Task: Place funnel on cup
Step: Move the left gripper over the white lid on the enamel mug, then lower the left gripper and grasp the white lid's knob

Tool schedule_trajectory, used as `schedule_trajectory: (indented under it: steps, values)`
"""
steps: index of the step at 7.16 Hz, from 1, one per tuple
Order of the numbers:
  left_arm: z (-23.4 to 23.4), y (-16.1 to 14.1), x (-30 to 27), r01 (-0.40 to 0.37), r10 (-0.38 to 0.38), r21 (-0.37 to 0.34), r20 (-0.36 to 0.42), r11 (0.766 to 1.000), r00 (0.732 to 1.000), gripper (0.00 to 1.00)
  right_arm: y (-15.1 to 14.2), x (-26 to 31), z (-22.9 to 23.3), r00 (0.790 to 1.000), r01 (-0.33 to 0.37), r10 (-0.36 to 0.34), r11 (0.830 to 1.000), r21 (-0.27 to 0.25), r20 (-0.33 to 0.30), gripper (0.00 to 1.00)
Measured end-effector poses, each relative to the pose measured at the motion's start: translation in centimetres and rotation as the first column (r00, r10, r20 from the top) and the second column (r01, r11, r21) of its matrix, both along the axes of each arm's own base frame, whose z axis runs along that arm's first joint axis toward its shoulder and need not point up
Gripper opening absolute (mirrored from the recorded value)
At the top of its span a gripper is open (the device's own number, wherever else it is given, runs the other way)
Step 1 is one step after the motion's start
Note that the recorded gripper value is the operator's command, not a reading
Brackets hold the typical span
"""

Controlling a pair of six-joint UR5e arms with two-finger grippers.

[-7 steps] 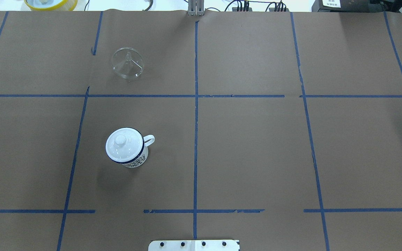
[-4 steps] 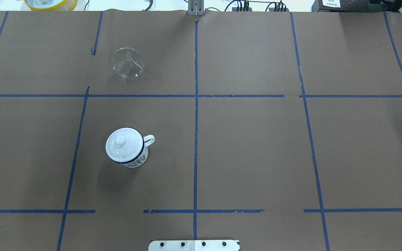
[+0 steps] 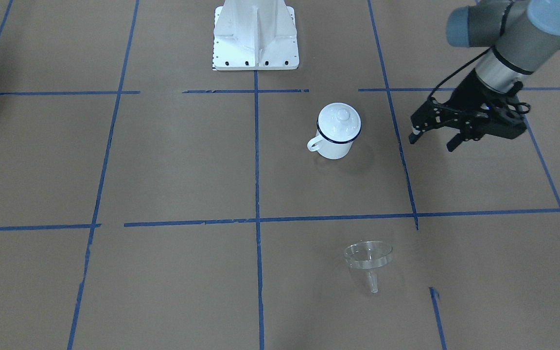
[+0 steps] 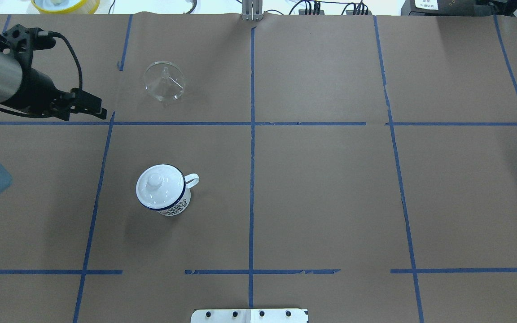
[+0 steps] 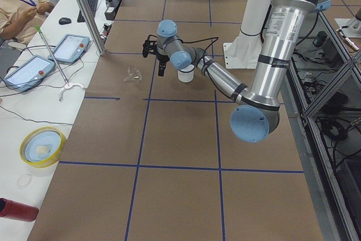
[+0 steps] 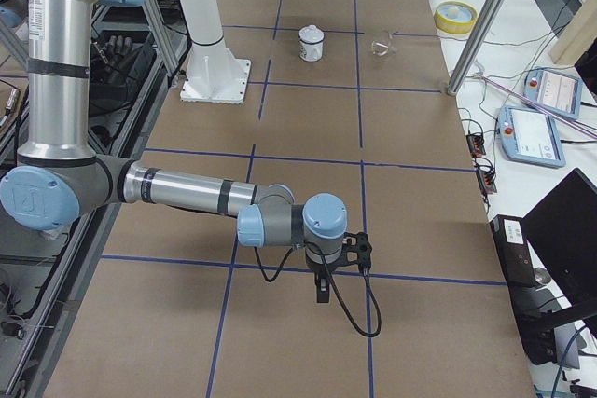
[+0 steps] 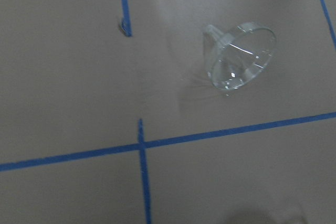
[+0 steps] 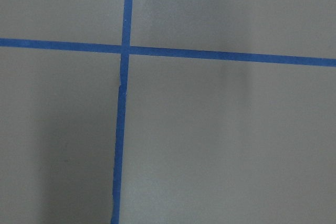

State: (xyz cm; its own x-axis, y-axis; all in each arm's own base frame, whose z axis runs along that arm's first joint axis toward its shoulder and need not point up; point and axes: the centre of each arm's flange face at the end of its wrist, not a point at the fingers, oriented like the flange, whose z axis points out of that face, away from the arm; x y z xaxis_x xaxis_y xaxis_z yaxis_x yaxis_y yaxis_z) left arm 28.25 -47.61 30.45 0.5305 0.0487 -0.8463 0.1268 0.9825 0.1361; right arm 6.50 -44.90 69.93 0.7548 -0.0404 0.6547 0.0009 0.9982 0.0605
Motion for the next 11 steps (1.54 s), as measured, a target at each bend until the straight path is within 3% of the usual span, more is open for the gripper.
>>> schedule_trajectory:
  steps: [3,6,7,8,9,11]
  values:
    - [-4.9,6.0,9.5,0.085,-0.075,-0.171,0.064,0.982,0.995,1.0,0.0,0.0,0.0,1.0,0.0,0.0,1.0,0.0,0.0,1.0]
    - [-5.0,9.7,13.9,0.146,-0.125,-0.215,0.11,0.966,0.986,1.0,0.0,0.0,0.0,1.0,0.0,0.0,1.0,-0.001,0.0,1.0]
    - [-5.0,9.9,14.1,0.149,-0.124,-0.22,0.122,0.964,0.985,0.9,0.0,0.0,0.0,1.0,0.0,0.0,1.0,-0.001,0.0,1.0]
    - [-5.1,10.0,14.2,0.15,-0.124,-0.221,0.126,0.964,0.984,0.18,0.0,0.0,0.0,1.0,0.0,0.0,1.0,-0.001,0.0,1.0]
    - [-5.3,10.0,14.2,0.15,-0.124,-0.222,0.127,0.964,0.984,0.0,0.0,0.0,0.0,1.0,0.0,0.0,1.0,-0.001,0.0,1.0]
    - [-7.0,10.4,13.5,0.151,-0.123,-0.222,0.132,0.963,0.984,0.0,0.0,0.0,0.0,1.0,0.0,0.0,1.0,0.0,0.0,1.0]
